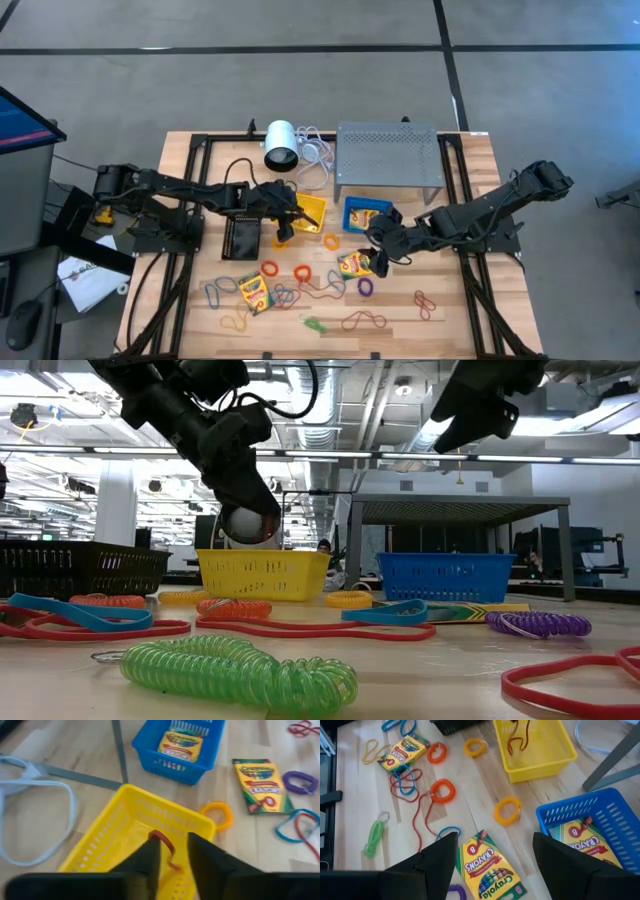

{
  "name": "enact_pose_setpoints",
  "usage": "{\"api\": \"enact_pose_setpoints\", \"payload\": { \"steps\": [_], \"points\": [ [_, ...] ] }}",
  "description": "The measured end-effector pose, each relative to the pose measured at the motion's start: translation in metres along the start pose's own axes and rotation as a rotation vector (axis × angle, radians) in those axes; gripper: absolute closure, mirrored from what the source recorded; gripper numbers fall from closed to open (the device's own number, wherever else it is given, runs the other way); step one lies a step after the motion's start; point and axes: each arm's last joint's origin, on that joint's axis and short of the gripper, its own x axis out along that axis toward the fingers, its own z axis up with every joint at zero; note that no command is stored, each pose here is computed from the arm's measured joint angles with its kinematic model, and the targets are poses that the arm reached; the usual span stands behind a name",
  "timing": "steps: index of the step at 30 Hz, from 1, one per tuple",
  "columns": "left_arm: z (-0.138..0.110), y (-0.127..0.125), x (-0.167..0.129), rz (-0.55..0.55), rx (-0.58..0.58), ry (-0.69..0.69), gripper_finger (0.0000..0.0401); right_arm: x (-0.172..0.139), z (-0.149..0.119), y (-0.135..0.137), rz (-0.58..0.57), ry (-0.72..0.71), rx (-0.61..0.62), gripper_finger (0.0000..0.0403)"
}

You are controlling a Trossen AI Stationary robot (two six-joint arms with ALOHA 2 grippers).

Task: Pick & Place Office Desk Supplies
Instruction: Put the red rubber band into the yellow bin, then put the right yellow spring keychain into the black bin

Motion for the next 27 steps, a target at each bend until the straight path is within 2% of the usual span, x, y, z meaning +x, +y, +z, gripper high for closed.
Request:
{"api": "enact_pose_setpoints", "payload": {
  "steps": [4,7,11,15,17,23,27],
  "points": [
    [0.000,0.000,0.000,-0.003,-0.040,0.002,0.0216,-0.001,0.000,0.003,0.018,-0.016,-0.017,0.0149],
    [0.000,0.001,0.000,0.043,-0.073,-0.007,0.0160,-0.002,0.000,0.005,0.022,-0.017,-0.038,0.0149],
    [0.000,0.004,0.000,0.059,-0.098,-0.009,0.0118,-0.003,-0.002,0.006,0.013,-0.028,-0.049,0.0149],
    [0.004,0.004,-0.003,0.005,-0.136,0.007,0.0115,-0.003,-0.002,0.006,0.009,-0.024,-0.052,0.0149],
    [0.015,0.001,-0.009,-0.043,-0.159,-0.004,0.0122,-0.003,-0.003,0.005,0.003,-0.016,-0.055,0.0149],
    [0.043,-0.016,-0.049,-0.194,-0.164,-0.008,0.0158,-0.003,-0.003,0.004,-0.003,-0.008,-0.062,0.0149],
    [0.045,-0.034,-0.069,-0.228,-0.167,0.059,0.0187,-0.003,-0.005,0.003,-0.016,0.002,-0.070,0.0149]
  ]
}}
